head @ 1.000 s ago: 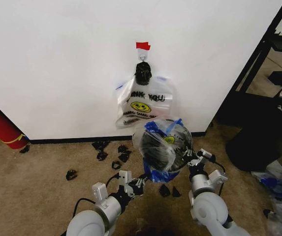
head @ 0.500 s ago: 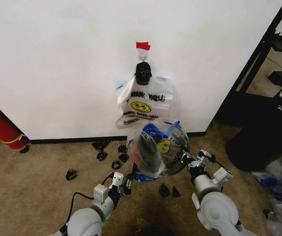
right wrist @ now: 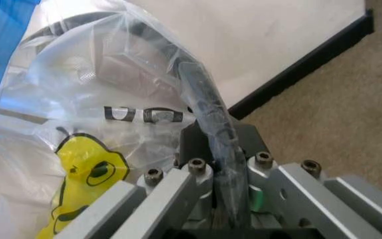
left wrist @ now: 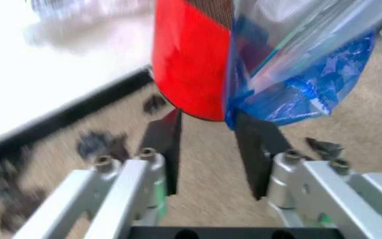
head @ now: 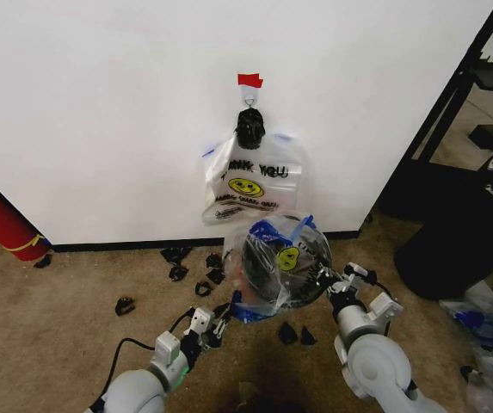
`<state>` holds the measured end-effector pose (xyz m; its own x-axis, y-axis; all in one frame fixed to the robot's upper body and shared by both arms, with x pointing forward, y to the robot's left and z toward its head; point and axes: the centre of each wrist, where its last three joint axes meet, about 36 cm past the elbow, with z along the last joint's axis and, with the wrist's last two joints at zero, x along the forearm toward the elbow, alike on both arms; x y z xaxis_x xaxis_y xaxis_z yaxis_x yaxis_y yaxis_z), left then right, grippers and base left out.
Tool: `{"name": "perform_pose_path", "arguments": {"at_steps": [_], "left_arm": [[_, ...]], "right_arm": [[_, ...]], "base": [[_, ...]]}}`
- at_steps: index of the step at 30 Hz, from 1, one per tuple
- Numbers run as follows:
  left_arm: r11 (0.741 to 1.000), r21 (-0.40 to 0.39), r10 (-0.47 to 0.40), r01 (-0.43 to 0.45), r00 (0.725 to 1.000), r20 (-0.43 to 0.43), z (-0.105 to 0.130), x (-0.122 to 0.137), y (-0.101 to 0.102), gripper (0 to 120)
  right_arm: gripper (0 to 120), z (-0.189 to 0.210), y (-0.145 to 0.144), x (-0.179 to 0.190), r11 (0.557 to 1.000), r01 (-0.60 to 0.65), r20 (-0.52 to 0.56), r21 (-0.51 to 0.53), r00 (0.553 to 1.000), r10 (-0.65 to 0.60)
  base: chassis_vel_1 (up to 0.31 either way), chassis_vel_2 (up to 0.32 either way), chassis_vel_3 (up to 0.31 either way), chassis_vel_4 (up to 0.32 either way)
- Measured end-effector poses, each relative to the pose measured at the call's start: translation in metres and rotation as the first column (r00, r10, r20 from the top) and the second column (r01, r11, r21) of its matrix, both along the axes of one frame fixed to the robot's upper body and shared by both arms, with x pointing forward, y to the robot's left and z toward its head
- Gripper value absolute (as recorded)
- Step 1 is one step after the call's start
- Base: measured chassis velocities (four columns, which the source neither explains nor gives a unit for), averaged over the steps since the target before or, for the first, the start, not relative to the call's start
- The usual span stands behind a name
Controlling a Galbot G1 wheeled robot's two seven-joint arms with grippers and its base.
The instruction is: Pick up the garbage bag from the wall and place it over the trash bin.
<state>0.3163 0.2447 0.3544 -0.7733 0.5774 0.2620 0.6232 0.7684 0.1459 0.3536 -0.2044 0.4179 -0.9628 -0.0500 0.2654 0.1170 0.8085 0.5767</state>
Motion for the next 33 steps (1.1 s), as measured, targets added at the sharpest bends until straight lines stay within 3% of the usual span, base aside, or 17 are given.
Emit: {"name": "perform_pose_path", "arguments": {"at_steps": [5,6,8,12,13,16,18,20,23,28,33], "left_arm": [[0.994,0.061,-0.097,0.087,0.98,0.174,0.011,0.018,0.013,59],[0.994,0.061,-0.097,0.087,0.98,0.174,0.011,0.018,0.013,59],[0.992,0.081,-0.119,0.101,0.961,0.248,0.019,0.027,0.014,68],[0.983,0.085,-0.182,0.161,0.897,0.402,0.038,0.04,0.01,84],[0.983,0.085,-0.182,0.161,0.897,0.402,0.038,0.04,0.01,84],[0.968,0.115,-0.249,0.221,0.831,0.497,0.05,0.043,0.001,97],[0.961,0.154,-0.276,0.229,0.804,0.526,0.052,0.041,-0.006,99],[0.955,0.207,-0.292,0.21,0.781,0.553,0.052,0.04,-0.012,100],[0.952,0.249,-0.291,0.176,0.768,0.57,0.05,0.042,-0.015,100],[0.956,0.28,-0.246,0.093,0.775,0.582,0.045,0.045,-0.019,91],[0.956,0.294,-0.192,0.009,0.777,0.599,0.04,0.045,-0.021,70]], "right_arm": [[0,-0.009,-0.003,0.002,0.998,0.015,0.026,-0.06,1.0,-0.013],[0,-0.009,-0.003,0.002,0.998,0.015,0.026,-0.06,1.0,-0.013],[0,-0.01,-0.002,0.0,0.996,0.008,0.043,-0.084,0.999,-0.004],[0,-0.019,0.003,-0.008,0.983,-0.025,0.104,-0.184,0.994,0.045],[0,-0.019,0.003,-0.008,0.983,-0.025,0.104,-0.184,0.994,0.045],[0,-0.028,0.01,-0.017,0.964,-0.051,0.147,-0.259,0.985,0.092],[0,-0.034,0.013,-0.02,0.949,-0.061,0.185,-0.31,0.975,0.123],[0,-0.038,0.017,-0.023,0.93,-0.069,0.226,-0.362,0.961,0.159],[0,-0.041,0.021,-0.026,0.914,-0.076,0.255,-0.398,0.948,0.19],[0,-0.045,0.029,-0.033,0.88,-0.094,0.303,-0.466,0.918,0.258],[0,-0.046,0.037,-0.038,0.858,-0.104,0.331,-0.503,0.894,0.302]], "base": [[0.0,0.0,0.0,0.0],[0.0,0.0,0.0,0.0],[0.0,0.0,0.0,0.0],[0.0,0.0,0.0,0.0],[0.0,0.0,0.0,0.0],[0.0,0.0,0.0,0.0],[0.0,0.0,0.0,0.0],[0.0,0.0,0.0,0.0],[0.0,0.0,0.0,0.0],[0.0,0.0,0.0,0.0],[0.0,0.0,0.0,0.0]]}}
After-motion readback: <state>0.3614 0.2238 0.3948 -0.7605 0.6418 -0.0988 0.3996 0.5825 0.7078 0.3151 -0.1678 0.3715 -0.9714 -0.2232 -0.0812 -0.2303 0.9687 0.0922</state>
